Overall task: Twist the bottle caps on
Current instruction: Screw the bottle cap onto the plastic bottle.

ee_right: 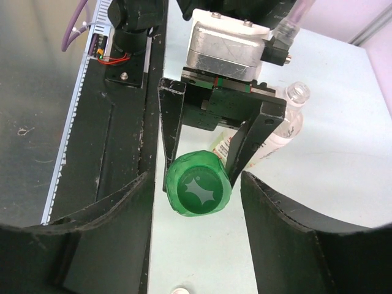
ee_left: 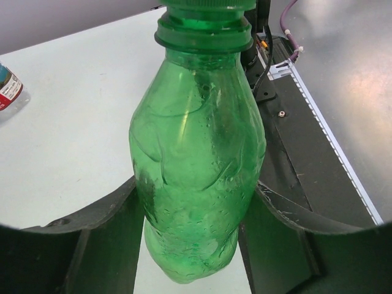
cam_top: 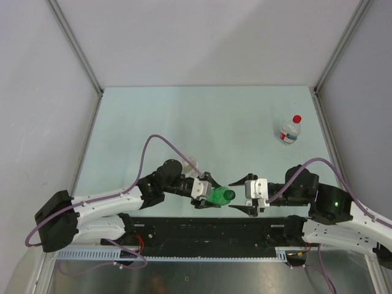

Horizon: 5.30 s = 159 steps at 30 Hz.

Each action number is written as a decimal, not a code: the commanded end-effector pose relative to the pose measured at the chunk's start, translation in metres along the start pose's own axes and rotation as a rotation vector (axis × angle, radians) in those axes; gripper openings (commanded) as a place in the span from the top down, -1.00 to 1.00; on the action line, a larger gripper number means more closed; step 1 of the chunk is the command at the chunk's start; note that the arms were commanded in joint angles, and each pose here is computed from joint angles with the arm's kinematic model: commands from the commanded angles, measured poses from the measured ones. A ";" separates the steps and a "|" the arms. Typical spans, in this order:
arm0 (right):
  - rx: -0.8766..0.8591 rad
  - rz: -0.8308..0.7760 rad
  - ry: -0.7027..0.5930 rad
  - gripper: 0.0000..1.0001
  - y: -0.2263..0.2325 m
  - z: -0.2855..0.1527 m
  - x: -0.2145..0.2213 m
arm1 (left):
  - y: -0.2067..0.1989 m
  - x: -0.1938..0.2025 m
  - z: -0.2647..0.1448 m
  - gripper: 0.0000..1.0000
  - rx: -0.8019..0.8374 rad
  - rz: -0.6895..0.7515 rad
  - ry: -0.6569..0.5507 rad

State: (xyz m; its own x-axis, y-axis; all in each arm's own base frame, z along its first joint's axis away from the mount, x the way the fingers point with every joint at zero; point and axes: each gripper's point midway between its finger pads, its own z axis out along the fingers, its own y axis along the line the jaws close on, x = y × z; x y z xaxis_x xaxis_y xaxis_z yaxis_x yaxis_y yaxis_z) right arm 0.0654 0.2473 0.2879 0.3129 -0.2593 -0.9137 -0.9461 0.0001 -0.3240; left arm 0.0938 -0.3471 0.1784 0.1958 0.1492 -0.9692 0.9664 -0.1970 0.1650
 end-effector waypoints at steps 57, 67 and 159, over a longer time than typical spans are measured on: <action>1.145 1.272 -0.239 -0.98 -0.119 -0.001 0.066 | 0.180 -0.066 -0.023 1.00 -0.880 -0.003 -0.005; 1.076 1.144 -0.244 -0.99 -0.118 -0.021 0.045 | 0.170 -0.043 -0.014 1.00 -0.842 -0.093 -0.001; -0.055 0.815 0.316 0.69 -0.046 0.006 0.004 | -0.007 -0.013 -0.046 1.00 -0.151 -0.255 0.088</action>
State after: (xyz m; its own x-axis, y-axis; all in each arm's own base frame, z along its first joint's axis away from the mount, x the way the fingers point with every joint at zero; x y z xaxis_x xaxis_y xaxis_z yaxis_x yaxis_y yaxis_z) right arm 0.1437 0.2545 0.3076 -0.4965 -0.3735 -0.7835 -0.8560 0.3602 0.3707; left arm 0.0948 -0.2923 0.1721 -0.1623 0.3127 -0.9359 0.9855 0.0983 -0.1380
